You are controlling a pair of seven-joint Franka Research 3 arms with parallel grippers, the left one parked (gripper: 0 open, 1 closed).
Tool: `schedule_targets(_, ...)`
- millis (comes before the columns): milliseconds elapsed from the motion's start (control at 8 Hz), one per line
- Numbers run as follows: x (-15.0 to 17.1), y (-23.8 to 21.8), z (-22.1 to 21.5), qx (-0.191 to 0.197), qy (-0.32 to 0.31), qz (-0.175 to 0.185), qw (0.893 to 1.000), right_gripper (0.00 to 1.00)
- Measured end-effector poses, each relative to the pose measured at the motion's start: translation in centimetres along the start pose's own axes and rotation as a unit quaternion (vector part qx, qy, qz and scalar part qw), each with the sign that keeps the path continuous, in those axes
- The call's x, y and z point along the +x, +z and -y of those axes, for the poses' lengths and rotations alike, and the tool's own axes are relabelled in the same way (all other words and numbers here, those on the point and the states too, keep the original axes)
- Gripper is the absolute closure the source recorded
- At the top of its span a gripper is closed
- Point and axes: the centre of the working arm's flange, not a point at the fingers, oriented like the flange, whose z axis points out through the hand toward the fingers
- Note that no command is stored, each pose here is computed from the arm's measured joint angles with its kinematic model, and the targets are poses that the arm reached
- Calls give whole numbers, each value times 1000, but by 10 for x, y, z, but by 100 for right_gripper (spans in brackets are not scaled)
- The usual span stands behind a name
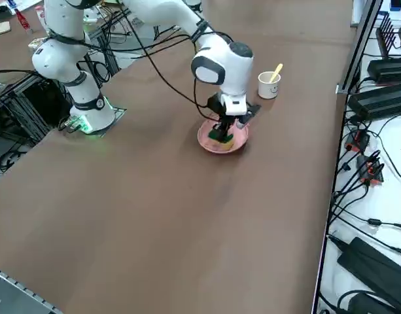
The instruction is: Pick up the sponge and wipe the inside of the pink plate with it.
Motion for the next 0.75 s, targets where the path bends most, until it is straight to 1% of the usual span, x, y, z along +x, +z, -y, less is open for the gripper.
schedule_targets(750, -10, 4, 12, -4, 22, 11, 1000, 94)
